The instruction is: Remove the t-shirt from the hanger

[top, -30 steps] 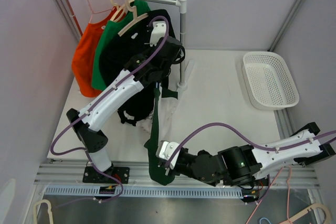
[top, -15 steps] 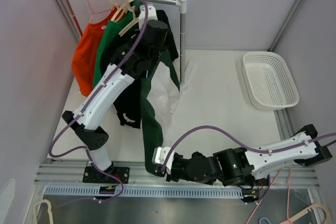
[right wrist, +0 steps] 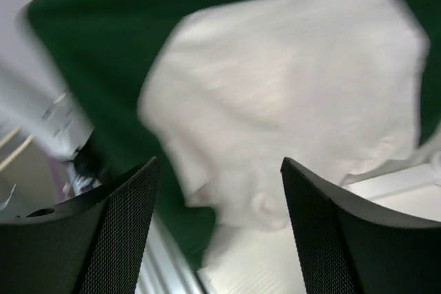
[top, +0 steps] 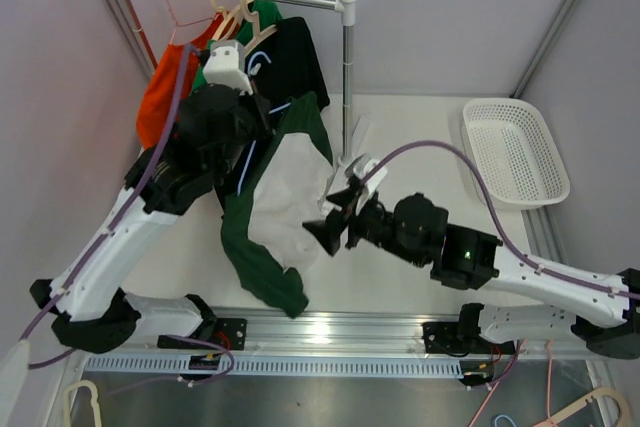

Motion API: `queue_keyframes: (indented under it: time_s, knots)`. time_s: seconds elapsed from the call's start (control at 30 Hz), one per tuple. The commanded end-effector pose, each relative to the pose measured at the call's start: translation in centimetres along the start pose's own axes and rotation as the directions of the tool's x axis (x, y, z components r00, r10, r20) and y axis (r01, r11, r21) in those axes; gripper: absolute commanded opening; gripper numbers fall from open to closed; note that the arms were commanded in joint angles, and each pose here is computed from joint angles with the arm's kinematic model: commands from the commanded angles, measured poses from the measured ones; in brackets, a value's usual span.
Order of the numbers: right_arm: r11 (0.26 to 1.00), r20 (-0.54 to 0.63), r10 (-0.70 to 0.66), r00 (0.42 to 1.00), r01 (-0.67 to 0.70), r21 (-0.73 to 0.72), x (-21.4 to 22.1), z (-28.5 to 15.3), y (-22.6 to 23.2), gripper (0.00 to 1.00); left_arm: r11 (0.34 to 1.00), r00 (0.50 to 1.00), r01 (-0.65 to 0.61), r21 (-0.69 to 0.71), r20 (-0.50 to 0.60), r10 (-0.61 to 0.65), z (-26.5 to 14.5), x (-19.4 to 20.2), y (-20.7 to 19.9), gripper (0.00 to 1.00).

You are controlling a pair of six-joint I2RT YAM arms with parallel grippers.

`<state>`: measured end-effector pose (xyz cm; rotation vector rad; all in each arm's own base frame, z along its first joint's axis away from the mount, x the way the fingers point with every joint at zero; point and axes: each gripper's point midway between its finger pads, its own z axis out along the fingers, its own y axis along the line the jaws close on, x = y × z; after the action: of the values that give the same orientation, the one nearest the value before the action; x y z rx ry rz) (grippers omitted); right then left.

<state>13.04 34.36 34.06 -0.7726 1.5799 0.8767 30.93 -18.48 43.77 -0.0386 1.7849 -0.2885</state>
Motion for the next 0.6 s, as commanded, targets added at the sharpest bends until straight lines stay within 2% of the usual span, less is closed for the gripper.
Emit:
queue_keyframes:
  time_s: [0.0,0.07,0.1,0.17,0.2,0.27,0.4,0.43,0.57]
  knots:
    - [0.992,0.076,0.123,0.990,-0.126,0.032,-4.2,0.7,-2.5,0.75,0.990,0.997,0.023,0.137,0.076,-0.034,-2.6,-2.0,-1.0,0.01]
    - [0.982,0.089,0.170,0.981,-0.177,0.067,-5.1,1.4,-4.8,0.73,0.985,0.995,0.031,0.171,0.086,-0.047,-3.4,-2.0,-1.1,0.01]
    - [0.981,0.055,0.185,0.981,-0.188,0.057,-4.5,2.3,-5.0,0.72,0.985,0.997,0.021,0.171,0.075,-0.034,-3.6,-0.8,-0.7,0.01]
    - [0.972,0.060,0.222,0.973,-0.226,0.059,-5.9,2.9,-5.8,0.71,0.981,0.992,0.033,0.191,0.116,-0.056,-4.1,-1.3,-0.6,0.01]
    - [0.968,0.050,0.238,0.970,-0.241,0.065,-6.1,3.4,-5.9,0.71,0.983,0.994,0.021,0.180,0.101,-0.040,-3.6,0.1,-0.3,0.01]
    - [0.954,0.044,0.286,0.957,-0.289,0.085,-7.2,4.9,-6.2,0.71,0.983,0.991,0.029,0.181,0.123,-0.052,-4.0,0.3,0.2,0.01]
    - [0.913,-0.029,0.376,0.926,-0.365,0.182,-6.8,7.3,-7.1,0.68,0.979,0.967,0.055,0.196,0.233,-0.101,-4.2,-0.5,0.4,0.01]
    - [0.906,-0.035,0.393,0.919,-0.380,0.189,-6.8,7.7,-7.1,0.67,0.982,0.969,0.041,0.185,0.231,-0.084,-3.5,0.9,0.5,0.01]
    - [0.889,-0.094,0.427,0.899,-0.399,0.223,-5.7,10.0,-7.3,0.58,0.983,0.943,0.024,0.185,0.321,-0.084,-3.6,-0.2,0.4,0.01]
